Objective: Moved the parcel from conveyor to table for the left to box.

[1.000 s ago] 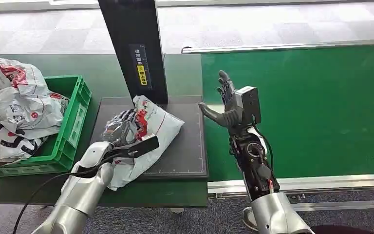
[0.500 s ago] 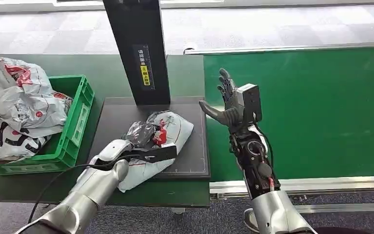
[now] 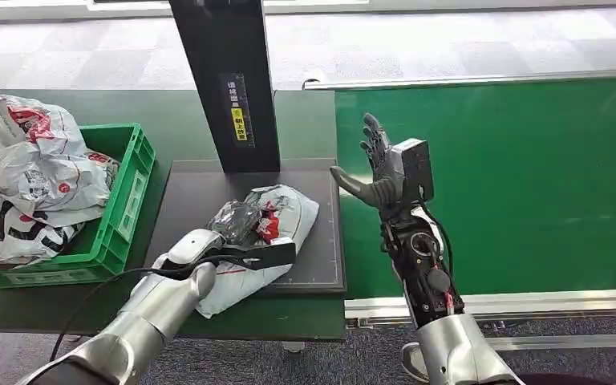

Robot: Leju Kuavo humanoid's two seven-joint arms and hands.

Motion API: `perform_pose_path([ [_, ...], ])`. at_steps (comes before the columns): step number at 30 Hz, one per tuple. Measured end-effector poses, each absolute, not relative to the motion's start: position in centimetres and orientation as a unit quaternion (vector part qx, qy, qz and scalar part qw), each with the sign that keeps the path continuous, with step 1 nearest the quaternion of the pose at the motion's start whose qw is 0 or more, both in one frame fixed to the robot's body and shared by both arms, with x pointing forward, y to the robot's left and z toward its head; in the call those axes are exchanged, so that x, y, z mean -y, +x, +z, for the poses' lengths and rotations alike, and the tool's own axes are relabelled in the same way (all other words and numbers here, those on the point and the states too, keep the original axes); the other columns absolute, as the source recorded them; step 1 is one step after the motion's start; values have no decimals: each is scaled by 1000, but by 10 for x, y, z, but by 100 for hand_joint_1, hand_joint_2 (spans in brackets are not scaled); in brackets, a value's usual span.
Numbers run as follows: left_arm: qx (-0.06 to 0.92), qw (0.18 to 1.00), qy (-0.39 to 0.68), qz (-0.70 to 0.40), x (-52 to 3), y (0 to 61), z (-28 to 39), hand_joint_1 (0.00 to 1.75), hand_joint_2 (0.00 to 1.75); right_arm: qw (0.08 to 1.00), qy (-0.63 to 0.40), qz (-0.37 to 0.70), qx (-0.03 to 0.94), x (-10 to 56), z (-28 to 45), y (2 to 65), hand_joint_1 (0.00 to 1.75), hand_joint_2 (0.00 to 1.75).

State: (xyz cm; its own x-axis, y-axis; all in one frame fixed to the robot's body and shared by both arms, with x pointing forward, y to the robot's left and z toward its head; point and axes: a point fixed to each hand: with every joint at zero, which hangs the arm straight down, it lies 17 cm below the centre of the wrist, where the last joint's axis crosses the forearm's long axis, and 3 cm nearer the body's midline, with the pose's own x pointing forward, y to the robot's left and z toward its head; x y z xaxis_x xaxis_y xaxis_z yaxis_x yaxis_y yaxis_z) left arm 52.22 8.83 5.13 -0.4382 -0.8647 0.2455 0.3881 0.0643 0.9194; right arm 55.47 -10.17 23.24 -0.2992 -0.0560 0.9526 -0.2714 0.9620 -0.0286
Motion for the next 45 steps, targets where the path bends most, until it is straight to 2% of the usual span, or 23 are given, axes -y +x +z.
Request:
perform_pose_path([
  [8,625,455,251,-582,-86,530,83,175,175,584,103,88,800,107,230,553,0,175],
  [10,665,440,287,-530,-93,535,109,175,175,584,103,87,800,108,229,552,0,175],
  [14,772,356,388,-356,-130,530,208,175,175,581,108,86,802,107,230,550,0,175],
  [17,794,342,414,-286,-167,525,245,175,175,577,109,83,805,106,230,549,0,175],
  [34,777,268,548,-155,-309,472,316,175,175,579,105,86,804,107,225,549,0,175],
  [40,713,281,624,-153,-371,469,317,175,175,584,101,86,801,112,217,547,0,175],
  [45,698,287,640,-143,-392,466,317,175,175,584,100,86,801,112,217,546,0,175],
])
